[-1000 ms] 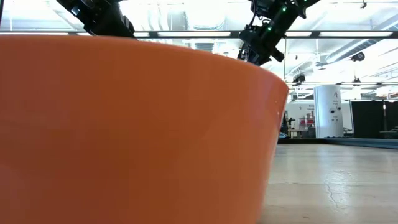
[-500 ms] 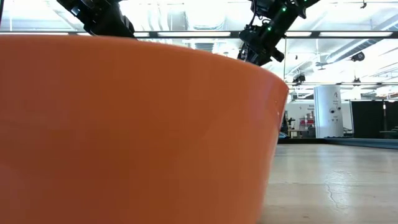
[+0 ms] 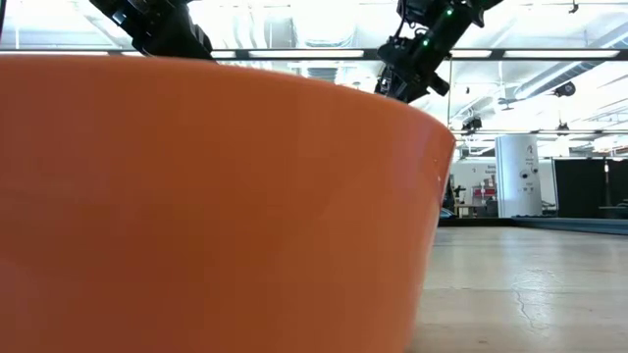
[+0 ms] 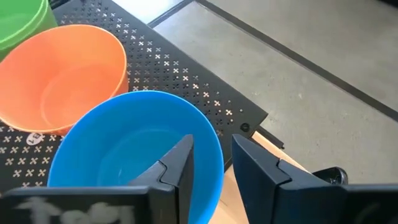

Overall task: Pick & Place Mini bowls
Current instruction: Stack the top orange bowl on the orange bowl on the shelf

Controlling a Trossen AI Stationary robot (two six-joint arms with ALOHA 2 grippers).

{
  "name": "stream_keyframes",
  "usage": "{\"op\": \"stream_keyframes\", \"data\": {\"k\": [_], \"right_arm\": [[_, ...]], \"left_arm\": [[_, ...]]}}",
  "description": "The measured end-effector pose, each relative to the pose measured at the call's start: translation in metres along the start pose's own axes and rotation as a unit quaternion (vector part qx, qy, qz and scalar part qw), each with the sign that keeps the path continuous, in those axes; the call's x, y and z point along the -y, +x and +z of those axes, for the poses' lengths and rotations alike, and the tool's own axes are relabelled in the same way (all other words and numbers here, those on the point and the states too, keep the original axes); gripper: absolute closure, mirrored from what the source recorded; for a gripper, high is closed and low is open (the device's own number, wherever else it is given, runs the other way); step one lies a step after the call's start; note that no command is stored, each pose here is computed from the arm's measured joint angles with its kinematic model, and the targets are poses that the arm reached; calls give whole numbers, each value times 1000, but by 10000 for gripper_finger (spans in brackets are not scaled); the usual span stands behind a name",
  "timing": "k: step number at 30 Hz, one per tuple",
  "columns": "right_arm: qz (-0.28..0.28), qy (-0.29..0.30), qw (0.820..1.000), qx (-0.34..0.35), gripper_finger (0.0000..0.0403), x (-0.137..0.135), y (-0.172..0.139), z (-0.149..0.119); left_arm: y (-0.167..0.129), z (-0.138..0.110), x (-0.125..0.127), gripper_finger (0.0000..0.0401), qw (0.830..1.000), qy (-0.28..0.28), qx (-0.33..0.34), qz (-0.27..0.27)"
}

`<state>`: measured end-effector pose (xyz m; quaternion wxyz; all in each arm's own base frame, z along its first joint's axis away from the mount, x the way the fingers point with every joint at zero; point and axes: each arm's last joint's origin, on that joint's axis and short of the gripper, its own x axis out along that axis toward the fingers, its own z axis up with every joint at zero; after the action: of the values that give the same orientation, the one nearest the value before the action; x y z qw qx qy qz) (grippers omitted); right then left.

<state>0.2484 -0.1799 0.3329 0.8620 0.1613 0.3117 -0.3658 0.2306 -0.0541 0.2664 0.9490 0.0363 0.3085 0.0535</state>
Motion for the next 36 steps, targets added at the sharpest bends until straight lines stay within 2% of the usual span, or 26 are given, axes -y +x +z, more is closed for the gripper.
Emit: {"op": "stream_keyframes", "data": {"k": [9,14,20,27,34,36], "right_arm": [[22,-16,999,44,355,-7,-42,11],[68,-58,993,73,390,-32,-72,4],[138,-114,981,80,394,-69,-96,-16],[200,-168,962,74,394,-105,-121,-45],[268,-219,936,56,394,-135,-143,-71],[284,-225,931,51,394,-142,-148,-79]], "left_arm": [[0,0,0,401,1000,0,0,0],[0,0,0,401,1000,1,0,0],[-1,2,5,401,1000,1,14,-12],[-6,1,30,401,998,26,32,-57],[10,-6,72,401,991,73,39,-103],[14,-10,79,401,991,68,24,-108]]}}
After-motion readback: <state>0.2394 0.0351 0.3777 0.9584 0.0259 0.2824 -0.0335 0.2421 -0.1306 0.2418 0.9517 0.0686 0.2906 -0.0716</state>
